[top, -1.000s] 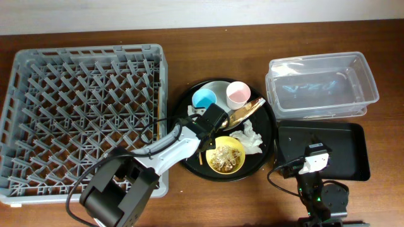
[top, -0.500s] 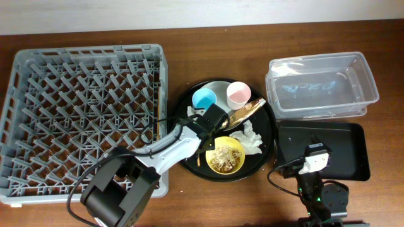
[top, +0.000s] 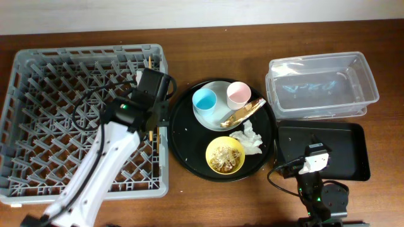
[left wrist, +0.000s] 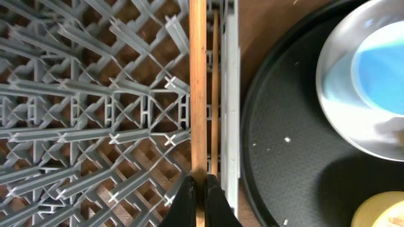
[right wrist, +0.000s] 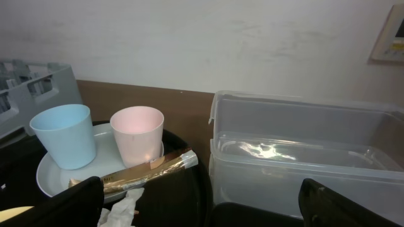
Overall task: Sort waste into correct bins and load items into the dishwasher rack
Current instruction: 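Carry the second chopstick with the left gripper into the rack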
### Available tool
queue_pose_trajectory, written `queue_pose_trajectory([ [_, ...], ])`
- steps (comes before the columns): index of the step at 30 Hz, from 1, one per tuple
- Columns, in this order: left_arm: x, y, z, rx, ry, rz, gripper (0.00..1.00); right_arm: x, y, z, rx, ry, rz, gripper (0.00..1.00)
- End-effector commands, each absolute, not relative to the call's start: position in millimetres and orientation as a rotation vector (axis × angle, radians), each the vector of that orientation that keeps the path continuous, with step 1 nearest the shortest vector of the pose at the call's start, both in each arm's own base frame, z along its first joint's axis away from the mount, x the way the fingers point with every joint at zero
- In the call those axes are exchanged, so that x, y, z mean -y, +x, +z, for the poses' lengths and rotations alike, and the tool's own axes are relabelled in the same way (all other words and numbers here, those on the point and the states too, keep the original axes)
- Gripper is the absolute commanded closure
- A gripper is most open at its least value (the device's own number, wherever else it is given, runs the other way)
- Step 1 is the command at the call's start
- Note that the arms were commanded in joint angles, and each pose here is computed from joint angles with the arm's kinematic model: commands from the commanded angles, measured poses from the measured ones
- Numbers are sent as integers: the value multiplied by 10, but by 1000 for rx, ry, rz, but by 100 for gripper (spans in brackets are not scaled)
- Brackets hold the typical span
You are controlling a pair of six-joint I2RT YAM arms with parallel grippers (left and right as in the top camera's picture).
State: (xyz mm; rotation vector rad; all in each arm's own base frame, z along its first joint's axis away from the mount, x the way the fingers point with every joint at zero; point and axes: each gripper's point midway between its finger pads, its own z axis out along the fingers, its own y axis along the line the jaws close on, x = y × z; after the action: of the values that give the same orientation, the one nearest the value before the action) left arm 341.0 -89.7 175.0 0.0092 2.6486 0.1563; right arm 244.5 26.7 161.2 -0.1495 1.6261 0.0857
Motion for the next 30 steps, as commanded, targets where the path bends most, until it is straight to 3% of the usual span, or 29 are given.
queue_pose_trajectory([
  [1,826,3492,1401,-2746,31,210,99,-268,2444,1588,-1631,-141,90,1],
  [8,742,3628,898,-2845,3,274,99,-268,2444,1588,-1631,-141,90,1],
  [9,726,3631,898,-2845,-3,275,94,-268,2444,1588,-1631,-141,90,1],
  [10,701,3636,898,-2846,-12,277,74,-268,2444,1588,-1631,-141,90,1],
  [11,678,3639,897,-2846,-21,278,68,-268,2444,1588,-1631,-141,90,2],
  [12,653,3635,897,-2850,-28,281,46,-268,2444,1588,-1631,-141,90,1],
  [15,639,3640,945,-2846,-35,279,44,-268,2444,1588,-1631,-141,90,1],
  [18,677,3680,1376,-2798,-49,230,45,-268,2444,1588,-1631,-141,90,1],
  [21,859,3534,2263,-2659,-46,-27,44,-268,2444,1588,-1631,-142,90,1],
  [22,1003,3332,2722,-2551,-15,-224,21,-268,2447,1629,-1614,-142,89,1],
  [23,1032,3220,2906,-2502,0,-284,6,-274,2447,1654,-1604,-145,91,1],
  [24,1046,3139,3019,-2471,11,-320,1,-289,2444,1642,-1608,-151,99,1],
  [28,887,2774,3257,-2420,1,-303,1,-676,2324,1979,-1450,-341,263,1],
  [30,853,2662,3246,-2439,1,-297,1,-691,2270,2184,-1438,-297,327,1],
])
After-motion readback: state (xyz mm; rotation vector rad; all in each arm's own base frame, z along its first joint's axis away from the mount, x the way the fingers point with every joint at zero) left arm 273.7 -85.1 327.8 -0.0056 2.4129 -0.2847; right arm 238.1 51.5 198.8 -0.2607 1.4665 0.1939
